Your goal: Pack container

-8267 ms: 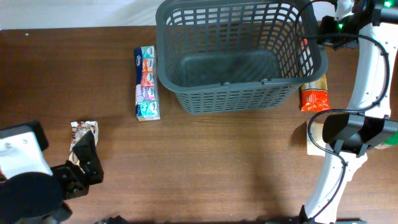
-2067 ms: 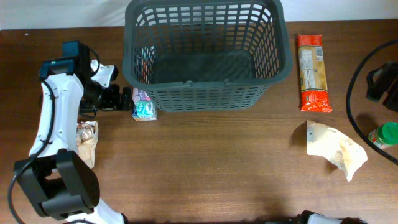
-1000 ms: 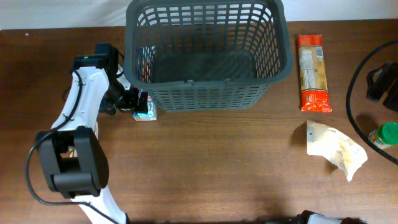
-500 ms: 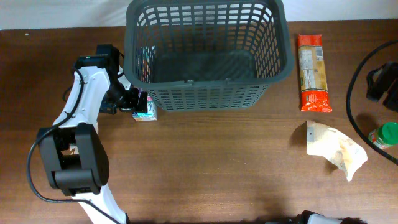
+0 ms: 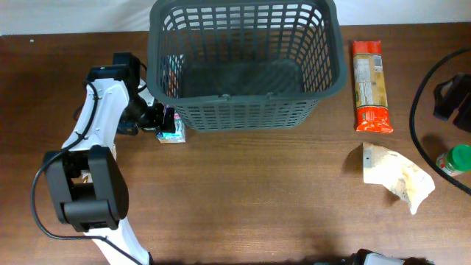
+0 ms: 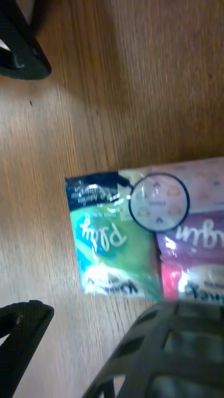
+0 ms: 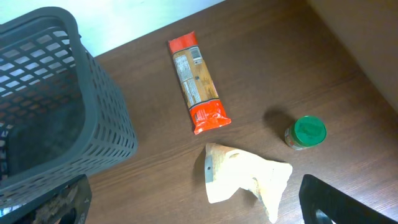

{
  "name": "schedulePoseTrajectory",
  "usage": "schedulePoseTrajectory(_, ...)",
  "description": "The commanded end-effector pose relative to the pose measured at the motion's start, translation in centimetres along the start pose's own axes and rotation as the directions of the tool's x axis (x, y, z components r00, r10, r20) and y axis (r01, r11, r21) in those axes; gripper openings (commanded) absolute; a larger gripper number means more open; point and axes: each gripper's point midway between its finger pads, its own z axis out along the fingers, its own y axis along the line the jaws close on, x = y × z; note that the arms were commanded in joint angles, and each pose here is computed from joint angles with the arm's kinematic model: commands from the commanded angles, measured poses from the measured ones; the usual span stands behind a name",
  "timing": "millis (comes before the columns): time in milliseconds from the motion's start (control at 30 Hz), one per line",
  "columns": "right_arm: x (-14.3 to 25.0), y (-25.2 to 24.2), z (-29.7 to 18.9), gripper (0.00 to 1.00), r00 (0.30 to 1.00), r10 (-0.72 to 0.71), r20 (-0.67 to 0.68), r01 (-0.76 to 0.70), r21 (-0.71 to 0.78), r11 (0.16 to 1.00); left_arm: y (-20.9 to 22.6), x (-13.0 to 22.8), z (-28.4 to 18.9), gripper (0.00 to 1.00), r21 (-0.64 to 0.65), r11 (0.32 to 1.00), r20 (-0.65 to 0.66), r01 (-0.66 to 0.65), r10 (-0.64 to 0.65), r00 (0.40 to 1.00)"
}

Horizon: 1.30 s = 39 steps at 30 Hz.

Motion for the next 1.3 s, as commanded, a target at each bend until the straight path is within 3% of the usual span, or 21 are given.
schedulePoseTrajectory(0, 0.2, 0.1, 0.1, 0.99, 1.0, 0.003, -0.012, -0.003, -0.008, 1.0, -1.3, -0.2, 0.3, 0.99, 0.122, 0.991, 0.002, 0.045, -0.045, 0.999)
schedulePoseTrajectory(1000, 0.2, 0.1, 0.1, 0.99, 1.0, 0.003, -0.012, -0.003, -0.008, 1.0, 3.2, -1.0, -1.1, 1.0, 0.181, 0.963, 0.059, 0.198, -0.212, 0.976)
schedulePoseTrajectory(1033, 0.2, 0.1, 0.1, 0.99, 1.0, 0.003, -0.012, -0.003, -0.008, 1.0, 3.2, -1.4, -1.4, 0.95, 0.187, 0.963, 0.074, 0.193, -0.21, 0.975)
schedulePoseTrajectory(1067, 0.2, 0.1, 0.1, 0.99, 1.0, 0.003, -0.012, -0.003, -0.008, 1.0, 3.2, -1.9, -1.8, 0.82, 0.189, 0.964, 0.091, 0.188, -0.208, 0.974)
schedulePoseTrajectory(1100, 0.2, 0.1, 0.1, 0.99, 1.0, 0.003, -0.012, -0.003, -0.008, 1.0, 3.3, -2.3, -2.3, 0.67, 0.188, 0.965, 0.108, 0.185, -0.207, 0.972)
schedulePoseTrajectory(1167, 0.2, 0.1, 0.1, 0.99, 1.0, 0.003, -0.012, -0.003, -0.009, 1.0, 3.6, -3.7, -3.9, 0.26, 0.183, 0.968, 0.165, 0.17, -0.201, 0.965)
schedulePoseTrajectory(1200, 0.2, 0.1, 0.1, 0.99, 1.0, 0.003, -0.012, -0.003, -0.009, 1.0, 3.7, -4.3, -4.7, 0.13, 0.181, 0.969, 0.189, 0.165, -0.199, 0.962)
schedulePoseTrajectory(1233, 0.2, 0.1, 0.1, 0.99, 1.0, 0.003, -0.012, -0.003, -0.009, 1.0, 3.8, -4.9, -5.6, 0.02, 0.179, 0.97, 0.215, 0.166, -0.203, 0.955)
schedulePoseTrajectory(1267, 0.2, 0.1, 0.1, 0.99, 1.0, 0.003, -0.012, -0.003, -0.009, 1.0, 3.9, -5.7, -6.7, 0.02, 0.178, 0.969, 0.245, 0.171, -0.212, 0.946)
